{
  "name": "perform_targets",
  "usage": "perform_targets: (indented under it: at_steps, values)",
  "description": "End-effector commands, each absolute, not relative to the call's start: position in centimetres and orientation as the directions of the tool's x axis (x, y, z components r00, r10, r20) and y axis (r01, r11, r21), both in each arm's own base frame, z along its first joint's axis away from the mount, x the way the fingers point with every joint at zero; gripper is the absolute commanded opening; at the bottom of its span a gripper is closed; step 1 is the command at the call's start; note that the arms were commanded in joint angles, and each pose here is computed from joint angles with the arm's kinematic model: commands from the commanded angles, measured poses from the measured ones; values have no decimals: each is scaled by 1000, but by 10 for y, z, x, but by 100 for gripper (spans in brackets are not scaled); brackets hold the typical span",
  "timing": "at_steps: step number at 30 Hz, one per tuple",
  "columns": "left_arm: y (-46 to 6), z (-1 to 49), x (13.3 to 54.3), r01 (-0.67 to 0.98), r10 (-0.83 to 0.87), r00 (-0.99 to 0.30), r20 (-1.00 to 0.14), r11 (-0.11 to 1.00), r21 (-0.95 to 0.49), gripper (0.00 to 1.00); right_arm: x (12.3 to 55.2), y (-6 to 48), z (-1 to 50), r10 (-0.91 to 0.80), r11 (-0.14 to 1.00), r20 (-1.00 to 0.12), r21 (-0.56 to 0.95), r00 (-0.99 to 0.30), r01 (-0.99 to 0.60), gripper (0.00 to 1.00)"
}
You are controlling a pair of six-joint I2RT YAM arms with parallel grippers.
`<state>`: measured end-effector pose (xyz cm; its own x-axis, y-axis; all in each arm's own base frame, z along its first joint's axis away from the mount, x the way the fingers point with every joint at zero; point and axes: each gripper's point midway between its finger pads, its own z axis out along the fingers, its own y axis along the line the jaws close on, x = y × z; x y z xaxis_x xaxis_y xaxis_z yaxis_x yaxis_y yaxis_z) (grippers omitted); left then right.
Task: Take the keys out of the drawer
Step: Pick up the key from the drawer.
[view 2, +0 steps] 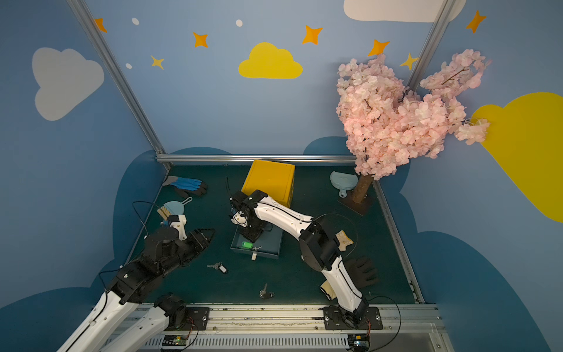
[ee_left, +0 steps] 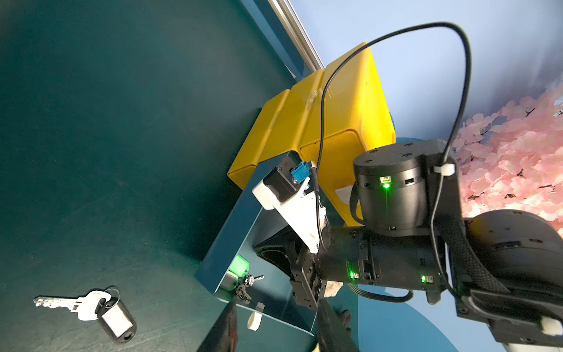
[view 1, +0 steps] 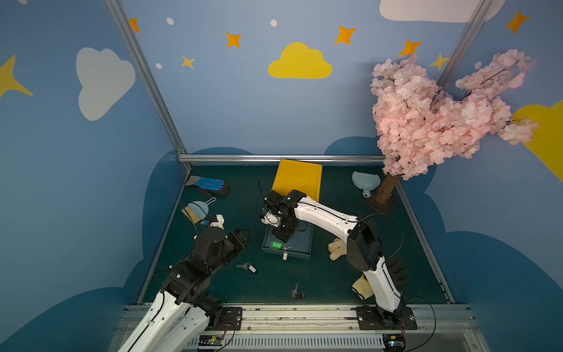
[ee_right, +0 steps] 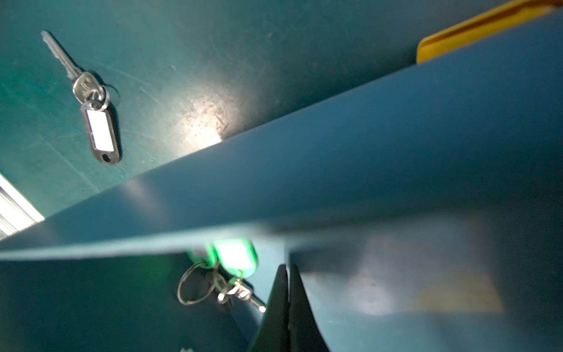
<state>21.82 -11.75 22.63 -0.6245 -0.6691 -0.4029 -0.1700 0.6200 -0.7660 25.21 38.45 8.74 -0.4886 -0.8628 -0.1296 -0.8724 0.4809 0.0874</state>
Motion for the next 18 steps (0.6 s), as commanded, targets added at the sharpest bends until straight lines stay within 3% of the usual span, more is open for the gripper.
perform_targets:
  at_steps: [1, 3, 6, 7, 12, 18]
  values:
    - [-118, 225, 220, -159, -664, -626, -410, 623, -766, 44, 255, 374, 113, -854, 495, -145, 72, -500, -866, 0]
    - [-118, 225, 221, -159, -666, -624, -410, 621, -767, 44, 246, 377, 121, -858, 477, -155, 112, -489, -872, 0]
    - [-117, 224, 221, -153, -661, -622, -419, 628, -763, 44, 223, 382, 130, -878, 414, -163, 212, -450, -885, 29]
    - [-117, 223, 221, -149, -657, -623, -424, 632, -760, 44, 217, 383, 131, -887, 396, -159, 224, -434, -891, 32]
    - [-118, 206, 221, -155, -630, -658, -413, 651, -743, 44, 196, 384, 120, -926, 316, -140, 219, -350, -923, 38]
    - [-124, 194, 223, -155, -614, -692, -380, 641, -752, 44, 196, 389, 94, -948, 273, -106, 216, -301, -937, 39]
